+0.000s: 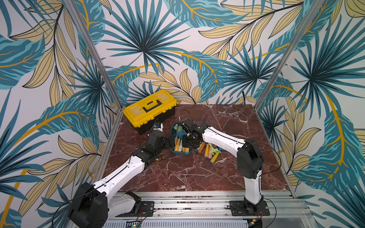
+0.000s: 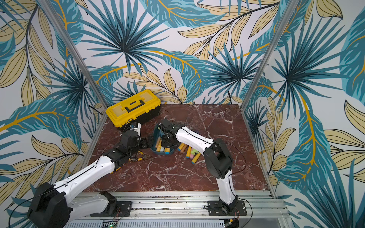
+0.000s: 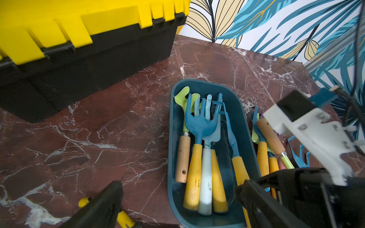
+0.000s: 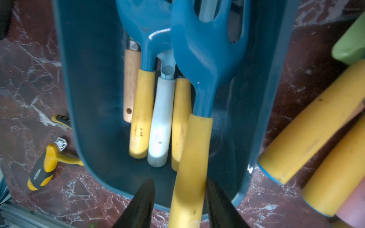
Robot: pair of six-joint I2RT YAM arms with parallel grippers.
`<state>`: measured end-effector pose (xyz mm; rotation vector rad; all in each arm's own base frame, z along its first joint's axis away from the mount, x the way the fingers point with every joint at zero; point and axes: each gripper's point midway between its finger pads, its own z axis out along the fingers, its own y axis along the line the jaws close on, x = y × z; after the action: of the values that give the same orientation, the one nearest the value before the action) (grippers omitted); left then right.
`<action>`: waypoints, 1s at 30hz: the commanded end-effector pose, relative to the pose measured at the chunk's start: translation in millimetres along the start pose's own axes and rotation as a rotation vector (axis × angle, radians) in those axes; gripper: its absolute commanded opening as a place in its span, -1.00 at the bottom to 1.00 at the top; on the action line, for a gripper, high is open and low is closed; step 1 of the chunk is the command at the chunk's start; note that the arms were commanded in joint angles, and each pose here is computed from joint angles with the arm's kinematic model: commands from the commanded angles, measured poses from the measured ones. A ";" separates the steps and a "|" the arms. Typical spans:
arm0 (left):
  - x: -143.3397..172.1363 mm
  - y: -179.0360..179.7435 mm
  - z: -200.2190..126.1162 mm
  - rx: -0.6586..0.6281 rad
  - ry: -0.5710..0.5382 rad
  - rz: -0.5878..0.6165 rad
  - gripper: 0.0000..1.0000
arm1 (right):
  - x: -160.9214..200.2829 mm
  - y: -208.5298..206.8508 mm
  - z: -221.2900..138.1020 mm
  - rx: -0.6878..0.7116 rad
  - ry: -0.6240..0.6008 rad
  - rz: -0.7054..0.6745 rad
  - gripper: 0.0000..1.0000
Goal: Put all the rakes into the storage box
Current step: Adjust the rake in the storage box.
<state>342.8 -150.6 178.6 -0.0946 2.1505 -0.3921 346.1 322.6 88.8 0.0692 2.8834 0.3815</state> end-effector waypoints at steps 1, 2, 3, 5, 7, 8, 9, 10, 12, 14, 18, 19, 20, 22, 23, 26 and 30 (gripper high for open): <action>-2.0 -1.5 -2.5 0.013 -0.014 0.011 1.00 | 8.1 -5.8 14.6 0.025 0.035 0.011 -0.16; -2.7 -1.6 -3.2 0.014 -0.017 0.011 1.00 | 7.0 -6.0 15.9 0.027 0.034 0.013 -0.18; -3.2 -1.5 -4.0 0.014 -0.019 0.011 1.00 | 6.5 -5.5 16.5 0.028 0.033 0.014 -0.26; -5.0 -1.2 -5.9 0.013 -0.025 0.011 1.00 | 5.0 -5.7 17.4 0.033 0.027 0.015 -0.34; -5.9 -1.1 -7.6 0.013 -0.030 0.011 1.00 | 3.5 -5.7 15.7 0.034 0.021 0.018 -0.45; -6.4 -0.7 -8.2 0.012 -0.032 0.011 1.00 | 2.8 -5.7 13.4 0.033 0.016 0.020 -0.49; -6.5 -1.1 -8.7 0.014 -0.033 0.012 1.00 | 2.5 -5.0 10.8 0.030 0.011 0.021 -0.54; -6.7 -0.8 -9.0 0.013 -0.034 0.011 1.00 | 2.0 -5.2 7.2 0.028 0.004 0.022 -0.57; -6.8 -1.4 -9.0 0.016 -0.034 0.010 1.00 | -0.8 -5.6 -0.7 0.024 -0.016 0.023 -0.58; -7.1 -1.7 -9.1 0.018 -0.034 0.009 1.00 | -3.4 -4.8 -9.4 0.022 -0.040 0.020 -0.59; -7.0 -1.6 -9.0 0.018 -0.034 0.009 1.00 | -10.3 -2.8 -21.0 0.026 -0.086 0.013 -0.59; -7.3 -1.6 -9.0 0.017 -0.035 0.010 1.00 | -11.2 -2.0 -22.1 0.026 -0.090 0.011 -0.59; -7.4 -1.5 -9.1 0.017 -0.036 0.010 1.00 | -12.2 -0.9 -22.5 0.027 -0.094 0.007 -0.61; -6.9 -1.2 -8.9 0.014 -0.034 0.011 1.00 | -13.4 2.1 -23.4 0.022 -0.098 0.005 -0.61; -6.9 -0.9 -8.9 0.013 -0.035 0.011 1.00 | -14.3 3.3 -23.2 0.023 -0.102 0.001 -0.61; -6.8 -0.5 -9.0 0.012 -0.035 0.011 1.00 | -18.6 5.0 -19.3 0.033 -0.111 -0.009 -0.61; -7.2 -0.8 -9.1 0.013 -0.035 0.012 1.00 | -24.1 3.1 -4.5 0.073 -0.114 -0.033 -0.61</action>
<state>341.3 -149.7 187.2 -0.0898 2.1269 -0.3997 363.9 325.1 111.1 0.0855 2.7791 0.3387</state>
